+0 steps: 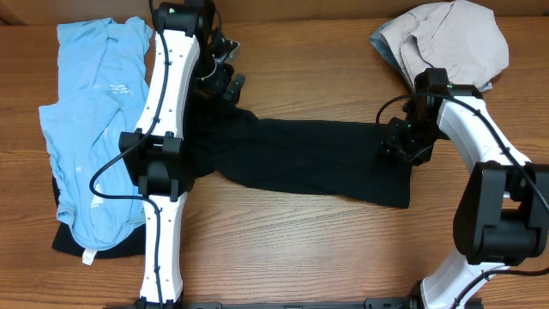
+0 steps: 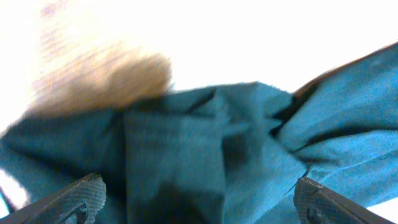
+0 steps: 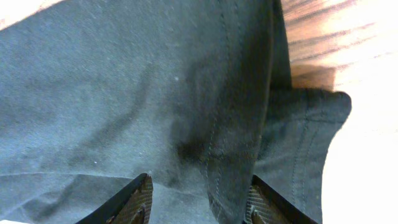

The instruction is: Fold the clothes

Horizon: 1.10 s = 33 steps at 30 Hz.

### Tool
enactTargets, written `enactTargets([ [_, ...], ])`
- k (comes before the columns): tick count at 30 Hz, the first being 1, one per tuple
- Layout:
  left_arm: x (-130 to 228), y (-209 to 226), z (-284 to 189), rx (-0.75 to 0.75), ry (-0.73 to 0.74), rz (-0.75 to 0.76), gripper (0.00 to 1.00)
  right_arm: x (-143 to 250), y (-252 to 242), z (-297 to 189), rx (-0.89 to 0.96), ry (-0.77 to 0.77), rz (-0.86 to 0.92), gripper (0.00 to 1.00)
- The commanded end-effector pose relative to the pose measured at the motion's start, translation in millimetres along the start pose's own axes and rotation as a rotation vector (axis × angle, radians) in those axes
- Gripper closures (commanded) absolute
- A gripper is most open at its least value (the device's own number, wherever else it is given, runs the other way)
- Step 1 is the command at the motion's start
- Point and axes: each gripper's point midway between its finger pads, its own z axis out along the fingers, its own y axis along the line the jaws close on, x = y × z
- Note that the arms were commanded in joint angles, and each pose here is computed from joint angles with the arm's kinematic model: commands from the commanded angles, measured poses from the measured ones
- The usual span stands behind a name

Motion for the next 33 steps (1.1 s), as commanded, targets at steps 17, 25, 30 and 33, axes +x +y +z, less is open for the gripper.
enactTargets([
  [17,9.3,-8.8,55.7,0.028,0.081,0.175,0.69,-6.9,2.7,0.2,-0.019,-0.029,-0.011,0.49],
  [25,6.4,-8.0,56.0,0.021,0.071,0.156,0.96,-8.0,3.1,0.1,-0.02,-0.033,-0.012,0.49],
  [30,-11.3,9.9,30.7,-0.095,0.0,0.015,0.96,-9.2,3.5,0.1,-0.022,-0.038,-0.014,0.49],
  [33,-30.1,13.0,-9.1,-0.129,-0.108,-0.027,0.96,-14.7,5.5,-0.3,-0.029,-0.06,-0.019,0.5],
])
